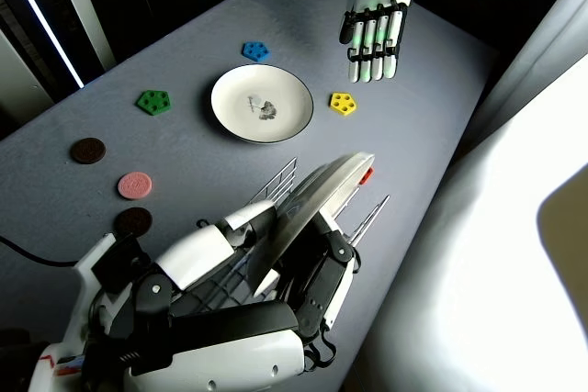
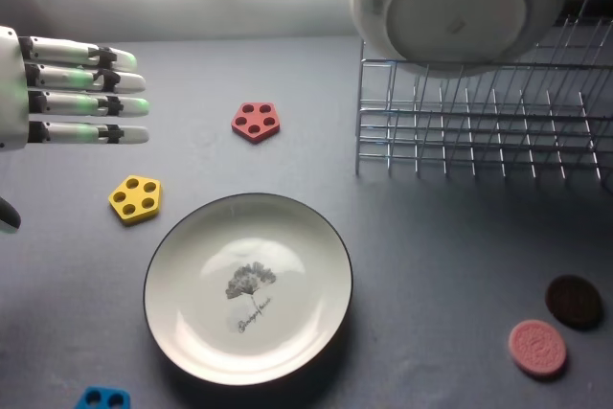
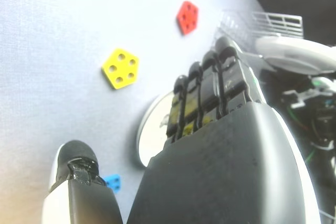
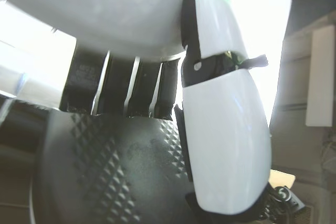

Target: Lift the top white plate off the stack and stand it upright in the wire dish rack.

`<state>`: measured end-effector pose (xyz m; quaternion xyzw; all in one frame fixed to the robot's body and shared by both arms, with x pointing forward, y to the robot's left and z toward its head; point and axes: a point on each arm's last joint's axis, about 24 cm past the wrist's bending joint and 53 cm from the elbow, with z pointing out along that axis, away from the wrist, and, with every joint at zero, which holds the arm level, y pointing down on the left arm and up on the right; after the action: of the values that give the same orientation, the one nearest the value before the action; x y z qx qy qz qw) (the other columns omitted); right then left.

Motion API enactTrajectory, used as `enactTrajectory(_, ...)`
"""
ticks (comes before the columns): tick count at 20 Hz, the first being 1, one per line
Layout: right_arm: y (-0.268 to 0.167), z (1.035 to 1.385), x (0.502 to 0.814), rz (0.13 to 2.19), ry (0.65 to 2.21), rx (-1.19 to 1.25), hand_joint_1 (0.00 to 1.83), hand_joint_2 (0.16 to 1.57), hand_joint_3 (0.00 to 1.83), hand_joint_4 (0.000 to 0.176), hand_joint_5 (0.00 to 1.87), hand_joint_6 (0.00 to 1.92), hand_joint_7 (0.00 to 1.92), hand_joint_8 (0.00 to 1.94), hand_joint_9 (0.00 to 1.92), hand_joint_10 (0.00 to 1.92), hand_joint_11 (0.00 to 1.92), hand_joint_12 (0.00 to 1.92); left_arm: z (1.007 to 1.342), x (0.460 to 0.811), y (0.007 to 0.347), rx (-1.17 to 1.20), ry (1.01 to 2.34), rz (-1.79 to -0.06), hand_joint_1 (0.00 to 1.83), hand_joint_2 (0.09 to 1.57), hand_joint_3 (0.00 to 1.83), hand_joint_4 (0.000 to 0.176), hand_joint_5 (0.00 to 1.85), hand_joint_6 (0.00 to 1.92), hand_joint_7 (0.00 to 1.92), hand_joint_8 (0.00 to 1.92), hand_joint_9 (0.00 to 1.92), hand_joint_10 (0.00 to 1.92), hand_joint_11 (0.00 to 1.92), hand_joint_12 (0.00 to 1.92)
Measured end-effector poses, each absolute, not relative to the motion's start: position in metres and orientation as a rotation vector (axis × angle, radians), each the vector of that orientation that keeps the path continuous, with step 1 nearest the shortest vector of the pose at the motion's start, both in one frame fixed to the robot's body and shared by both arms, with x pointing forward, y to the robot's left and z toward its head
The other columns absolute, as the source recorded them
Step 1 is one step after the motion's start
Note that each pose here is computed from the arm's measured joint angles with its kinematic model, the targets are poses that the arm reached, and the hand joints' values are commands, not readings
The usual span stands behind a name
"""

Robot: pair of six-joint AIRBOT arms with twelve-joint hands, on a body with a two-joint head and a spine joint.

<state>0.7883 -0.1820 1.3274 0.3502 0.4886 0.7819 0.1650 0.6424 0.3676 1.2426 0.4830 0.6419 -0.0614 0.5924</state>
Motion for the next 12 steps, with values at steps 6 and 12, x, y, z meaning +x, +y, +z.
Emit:
enactTrajectory(6, -0.181, 1.318, 0.794, 2.216, 1.400, 1.011, 1.38, 1.11, 0.00, 0.000, 0.87, 1.23, 1.01, 0.78, 0.98, 1.02, 1.09, 0.60, 1.243, 0.642, 0.368, 1.123, 1.493, -0.143, 0.26, 0.95, 0.00, 0.000, 0.08, 0.00, 0.09, 0.00, 0.09, 0.00, 0.01, 0.34)
enactTrajectory(12, -0.183, 1.317, 0.799, 2.216, 1.388, 1.019, 1.49, 1.11, 0.00, 0.000, 0.82, 1.23, 0.95, 0.78, 0.96, 0.95, 0.91, 1.45, 1.242, 0.642, 0.368, 1.124, 1.493, -0.142, 0.25, 0.96, 0.00, 0.000, 0.04, 0.00, 0.03, 0.00, 0.02, 0.00, 0.00, 0.23)
